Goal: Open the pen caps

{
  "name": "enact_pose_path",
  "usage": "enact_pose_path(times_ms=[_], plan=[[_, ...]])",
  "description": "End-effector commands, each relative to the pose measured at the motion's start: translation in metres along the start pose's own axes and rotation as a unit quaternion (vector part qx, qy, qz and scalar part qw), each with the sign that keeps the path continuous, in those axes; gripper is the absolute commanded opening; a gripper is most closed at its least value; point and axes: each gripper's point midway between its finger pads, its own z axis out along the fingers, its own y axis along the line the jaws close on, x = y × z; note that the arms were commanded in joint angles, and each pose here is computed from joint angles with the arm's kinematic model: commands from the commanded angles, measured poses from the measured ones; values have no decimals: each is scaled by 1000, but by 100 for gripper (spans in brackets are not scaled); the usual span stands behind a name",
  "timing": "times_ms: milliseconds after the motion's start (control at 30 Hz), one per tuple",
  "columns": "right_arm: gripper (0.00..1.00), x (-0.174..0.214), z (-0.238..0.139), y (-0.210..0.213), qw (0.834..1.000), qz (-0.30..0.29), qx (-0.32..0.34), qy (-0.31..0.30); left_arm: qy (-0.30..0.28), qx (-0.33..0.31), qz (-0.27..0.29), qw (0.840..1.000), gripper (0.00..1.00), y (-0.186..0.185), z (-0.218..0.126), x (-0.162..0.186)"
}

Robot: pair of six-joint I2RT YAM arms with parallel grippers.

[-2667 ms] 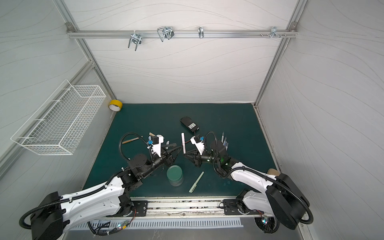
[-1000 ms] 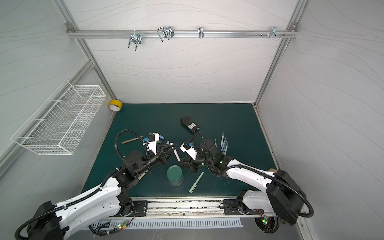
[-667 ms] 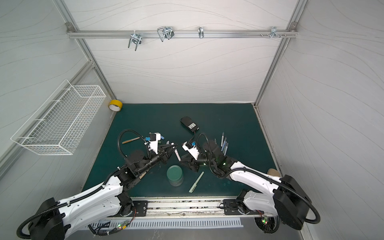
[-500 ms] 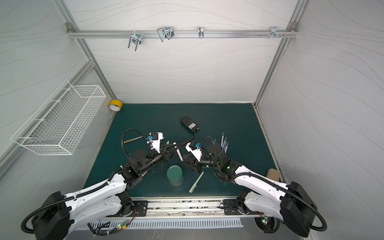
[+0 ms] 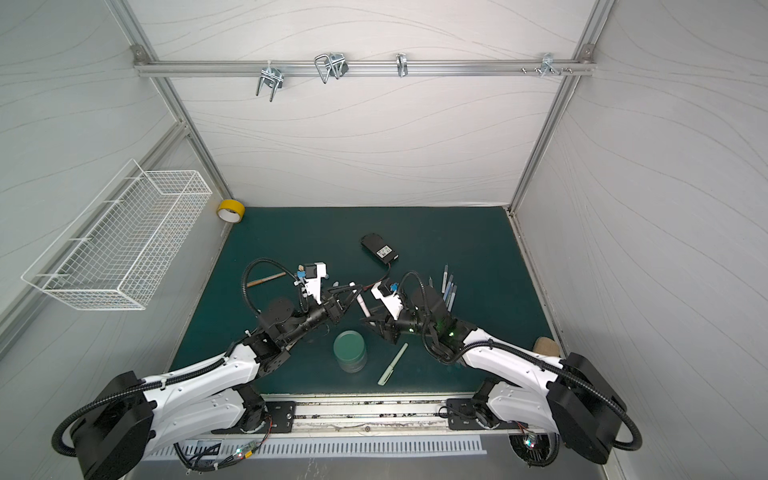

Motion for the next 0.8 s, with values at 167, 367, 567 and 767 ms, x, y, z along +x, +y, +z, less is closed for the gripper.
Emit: enact_pose_path(times_ms=[167,367,567,767], plan=[[1,-19,-3,3,1000,-16,0,-25,-10,28,-7,1000,28,-12,3,-8],[0,-16,0,0,1000,-14,4,-13,-3,19,0,1000,34,-9,4,-6],[0,-16,0,1,1000,-14,1,-13,4,16,0,1000,30,-8,6,-3],[0,-15,0,3,1000,-20,-4,-7,-2,13,8,1000,8,-8,4,-6]])
